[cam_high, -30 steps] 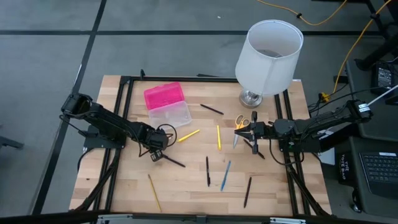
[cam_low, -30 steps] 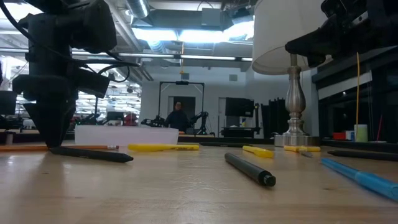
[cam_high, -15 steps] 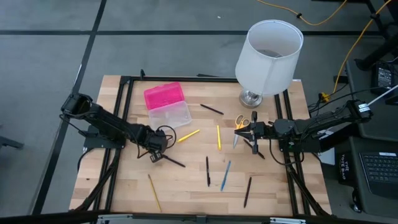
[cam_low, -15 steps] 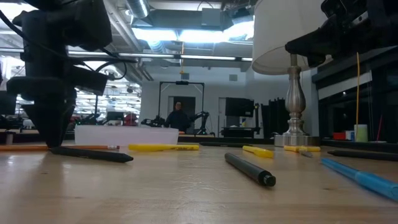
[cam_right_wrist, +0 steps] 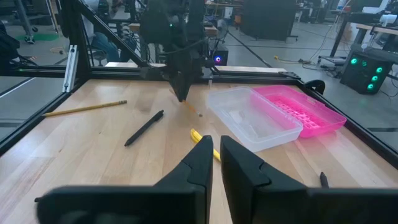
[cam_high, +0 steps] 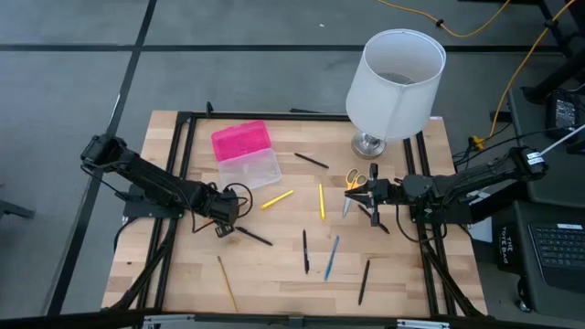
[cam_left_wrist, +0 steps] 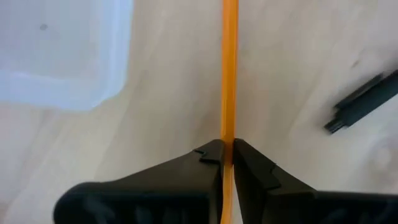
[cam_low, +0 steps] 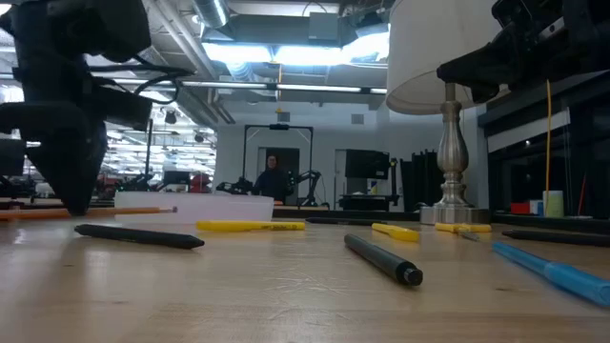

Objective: Pick & place school supplies into a supply box
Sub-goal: Put the orange pencil into the pink supply box

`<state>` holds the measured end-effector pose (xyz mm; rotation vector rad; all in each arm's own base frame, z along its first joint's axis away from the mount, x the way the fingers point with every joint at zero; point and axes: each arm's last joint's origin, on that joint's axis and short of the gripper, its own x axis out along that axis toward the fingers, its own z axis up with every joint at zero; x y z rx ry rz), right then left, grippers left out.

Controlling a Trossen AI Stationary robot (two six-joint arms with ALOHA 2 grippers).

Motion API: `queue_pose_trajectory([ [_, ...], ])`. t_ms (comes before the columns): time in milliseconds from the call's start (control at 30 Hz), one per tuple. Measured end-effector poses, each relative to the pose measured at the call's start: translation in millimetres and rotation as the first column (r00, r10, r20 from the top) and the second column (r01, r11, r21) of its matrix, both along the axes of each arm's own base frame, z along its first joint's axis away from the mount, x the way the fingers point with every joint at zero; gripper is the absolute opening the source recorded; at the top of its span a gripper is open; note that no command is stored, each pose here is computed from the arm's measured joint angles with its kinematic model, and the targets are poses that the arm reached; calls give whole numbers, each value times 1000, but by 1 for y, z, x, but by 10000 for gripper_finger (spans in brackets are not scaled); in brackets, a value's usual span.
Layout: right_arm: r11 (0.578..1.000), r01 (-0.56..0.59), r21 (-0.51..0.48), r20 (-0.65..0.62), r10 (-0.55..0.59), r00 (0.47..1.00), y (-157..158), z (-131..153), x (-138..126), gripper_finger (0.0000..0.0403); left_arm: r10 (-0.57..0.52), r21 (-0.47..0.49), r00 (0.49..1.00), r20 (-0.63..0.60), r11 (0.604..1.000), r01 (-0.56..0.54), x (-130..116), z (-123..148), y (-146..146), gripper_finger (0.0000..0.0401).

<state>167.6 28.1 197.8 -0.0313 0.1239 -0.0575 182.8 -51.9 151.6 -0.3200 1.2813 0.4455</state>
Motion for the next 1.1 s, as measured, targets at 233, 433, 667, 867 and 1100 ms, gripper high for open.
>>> queue_pose_trajectory([
  [233, 1000, 0, -4, -1, 0, 1000, 0, 0, 0, 37, -61, 15, 994, 90, 998, 60, -4, 16, 2, 15],
  [433, 1000, -1, -5, -1, 1, 1000, 0, 0, 0, 37, -100, 43, 978, 181, 995, 94, -8, 31, 4, 15],
  [667, 1000, 0, -4, -1, 0, 1000, 0, 0, 0, 37, -134, 94, 947, 292, 989, 111, -15, 48, 8, 15],
  [867, 1000, 0, -3, -1, 0, 1000, 0, 0, 0, 37, -182, 133, 907, 380, 981, 141, -18, 60, 10, 15],
  [1100, 1000, -1, -5, -8, 0, 1000, 0, -1, 0, 37, -249, 176, 854, 457, 966, 187, -17, 71, 10, 15],
])
